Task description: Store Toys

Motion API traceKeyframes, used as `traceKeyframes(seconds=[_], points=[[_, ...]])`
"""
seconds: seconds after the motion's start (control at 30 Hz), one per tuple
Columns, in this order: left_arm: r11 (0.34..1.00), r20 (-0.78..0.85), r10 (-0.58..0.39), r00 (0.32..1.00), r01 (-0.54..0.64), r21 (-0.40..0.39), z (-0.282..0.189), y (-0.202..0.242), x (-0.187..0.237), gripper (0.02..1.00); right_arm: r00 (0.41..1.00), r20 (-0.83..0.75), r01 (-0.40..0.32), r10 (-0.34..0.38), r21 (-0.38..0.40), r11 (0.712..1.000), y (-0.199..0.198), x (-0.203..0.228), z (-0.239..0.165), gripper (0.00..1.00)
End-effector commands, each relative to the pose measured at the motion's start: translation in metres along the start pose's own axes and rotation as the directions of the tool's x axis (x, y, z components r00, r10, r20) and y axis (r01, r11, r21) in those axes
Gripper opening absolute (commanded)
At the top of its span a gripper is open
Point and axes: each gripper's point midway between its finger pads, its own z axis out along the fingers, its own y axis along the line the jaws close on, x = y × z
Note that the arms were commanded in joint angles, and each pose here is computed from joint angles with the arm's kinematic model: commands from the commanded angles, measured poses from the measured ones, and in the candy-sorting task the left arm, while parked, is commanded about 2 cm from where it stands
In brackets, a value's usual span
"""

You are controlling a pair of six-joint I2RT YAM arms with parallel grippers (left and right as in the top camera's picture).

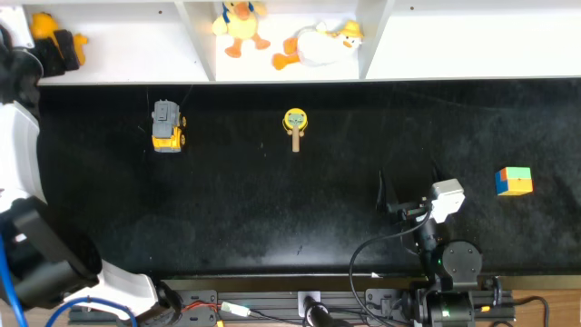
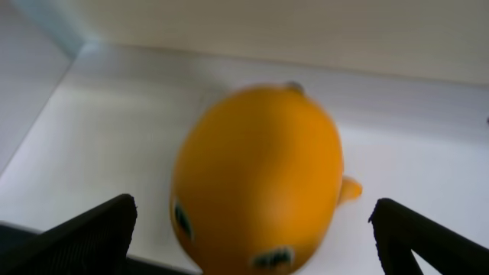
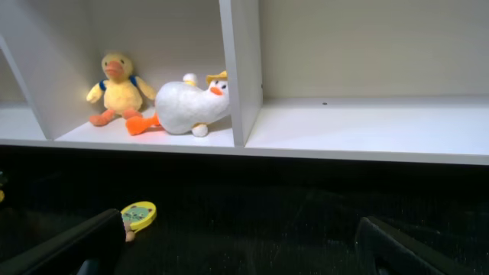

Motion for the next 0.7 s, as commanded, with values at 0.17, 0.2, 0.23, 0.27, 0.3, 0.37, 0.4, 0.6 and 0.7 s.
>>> traceKeyframes(seconds=[0.17,0.2,0.23,0.27,0.3,0.37,0.4,0.6,0.7], points=[[0.997,-0.004,-0.013,1.0,0.012,-0.072,-0.081,0.01,-0.018,0.998,1.0,0.002,-0.004,0.004,0.004,1.0,-0.001,0.003,0.0,0.996],[0.997,-0.015,-0.015,1.0,0.014,-0.071,-0.089,0.009,-0.016,0.998,1.0,0.002,-0.004,0.004,0.004,1.0,-0.001,0.003,0.0,0.996],[0.998,-0.024,-0.017,1.0,0.015,-0.068,-0.096,0.007,-0.014,0.998,1.0,0.002,-0.004,0.004,0.004,1.0,-0.001,0.003,0.0,0.996],[0.998,-0.035,-0.019,0.999,0.016,-0.064,-0.105,0.004,-0.012,0.998,1.0,0.002,-0.004,0.004,0.004,1.0,-0.001,0.003,0.0,0.996],[0.998,-0.046,-0.019,0.999,0.017,-0.057,-0.112,0.0,-0.009,0.998,1.0,0.002,-0.004,0.004,0.004,1.0,-0.001,0.003,0.0,0.993],[0.999,-0.09,-0.017,0.996,0.014,-0.039,-0.123,-0.009,0.001,0.998,1.0,0.002,-0.004,0.004,0.004,1.0,-0.001,0.003,0.0,0.993],[1.0,-0.117,-0.007,0.993,0.005,-0.018,-0.125,-0.016,0.007,0.996,1.0,0.002,-0.004,0.004,0.004,1.0,-0.001,0.003,0.0,0.996],[0.981,-0.269,0.049,0.962,0.004,0.195,-0.11,-0.073,0.069,0.998,1.0,0.002,-0.004,0.004,0.004,1.0,-0.001,0.003,0.0,0.996],[0.972,-0.343,0.063,0.937,0.02,0.233,-0.101,-0.095,0.103,0.998,1.0,0.002,-0.004,0.004,0.004,1.0,-0.001,0.003,0.0,0.996]])
